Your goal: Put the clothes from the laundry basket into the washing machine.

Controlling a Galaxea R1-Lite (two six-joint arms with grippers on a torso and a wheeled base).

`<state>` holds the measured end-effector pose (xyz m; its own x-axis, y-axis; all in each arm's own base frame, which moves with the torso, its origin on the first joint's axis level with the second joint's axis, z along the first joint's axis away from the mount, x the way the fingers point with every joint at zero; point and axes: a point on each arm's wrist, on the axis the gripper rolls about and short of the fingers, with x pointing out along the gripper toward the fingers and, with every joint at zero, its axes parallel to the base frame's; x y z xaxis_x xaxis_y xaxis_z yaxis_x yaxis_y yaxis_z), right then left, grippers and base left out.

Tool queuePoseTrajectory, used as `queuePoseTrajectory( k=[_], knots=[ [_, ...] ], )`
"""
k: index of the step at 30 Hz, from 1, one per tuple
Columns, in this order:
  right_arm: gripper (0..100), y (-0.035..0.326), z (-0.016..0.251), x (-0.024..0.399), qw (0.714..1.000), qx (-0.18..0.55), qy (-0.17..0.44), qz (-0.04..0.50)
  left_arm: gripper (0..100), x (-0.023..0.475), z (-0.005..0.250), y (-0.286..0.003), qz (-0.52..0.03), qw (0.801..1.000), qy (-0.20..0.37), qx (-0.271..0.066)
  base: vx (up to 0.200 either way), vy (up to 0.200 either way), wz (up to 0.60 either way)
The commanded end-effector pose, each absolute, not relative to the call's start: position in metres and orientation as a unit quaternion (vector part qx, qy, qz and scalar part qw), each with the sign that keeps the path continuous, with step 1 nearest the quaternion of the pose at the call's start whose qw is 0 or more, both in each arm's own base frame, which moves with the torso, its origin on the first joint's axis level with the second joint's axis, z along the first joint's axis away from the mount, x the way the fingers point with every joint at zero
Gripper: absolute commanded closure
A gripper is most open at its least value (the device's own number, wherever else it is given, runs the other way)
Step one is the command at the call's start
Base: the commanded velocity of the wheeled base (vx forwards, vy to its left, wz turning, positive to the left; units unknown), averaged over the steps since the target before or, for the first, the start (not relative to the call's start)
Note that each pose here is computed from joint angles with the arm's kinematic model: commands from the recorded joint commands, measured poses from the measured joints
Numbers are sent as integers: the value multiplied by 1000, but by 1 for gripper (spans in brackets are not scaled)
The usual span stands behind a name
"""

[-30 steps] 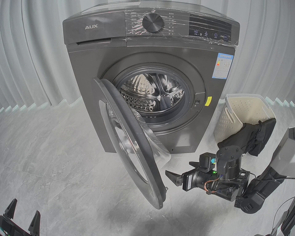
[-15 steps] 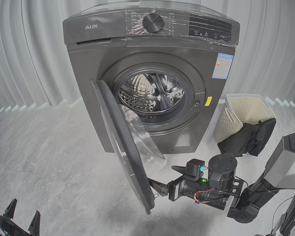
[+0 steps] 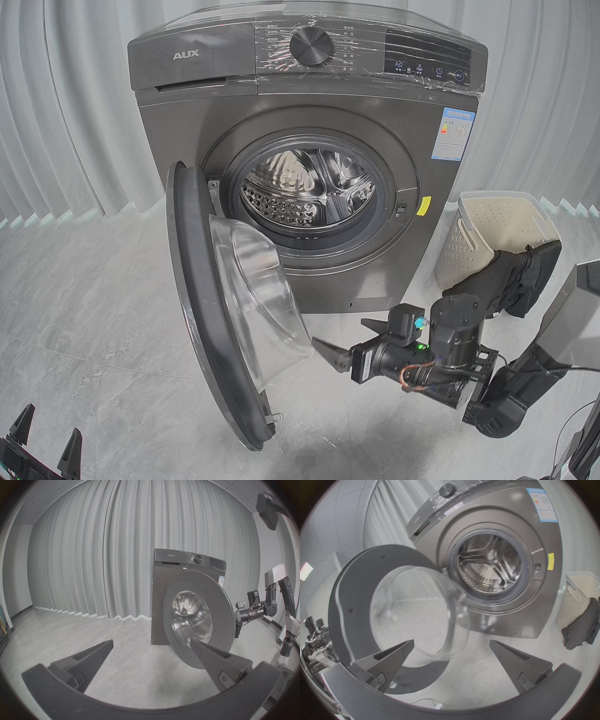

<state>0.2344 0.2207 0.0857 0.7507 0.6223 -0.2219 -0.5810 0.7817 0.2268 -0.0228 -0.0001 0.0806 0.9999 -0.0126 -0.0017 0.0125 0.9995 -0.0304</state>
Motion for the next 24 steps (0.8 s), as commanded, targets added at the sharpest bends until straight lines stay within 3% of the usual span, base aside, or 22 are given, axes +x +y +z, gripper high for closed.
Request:
queuePoseTrajectory(
  k=[1, 15, 24],
  knots=[
    [0, 207, 90, 261, 949, 77, 131, 277, 0, -23, 76, 0, -6, 1000, -1, -15, 0, 0, 0],
    [0, 225, 47, 275, 943, 57, 173, 278, 0, -23, 76, 0, -6, 1000, -1, -15, 0, 0, 0],
    [0, 245, 46, 257, 933, 54, 171, 314, 0, -23, 76, 0, -6, 1000, -1, -15, 0, 0, 0]
  ],
)
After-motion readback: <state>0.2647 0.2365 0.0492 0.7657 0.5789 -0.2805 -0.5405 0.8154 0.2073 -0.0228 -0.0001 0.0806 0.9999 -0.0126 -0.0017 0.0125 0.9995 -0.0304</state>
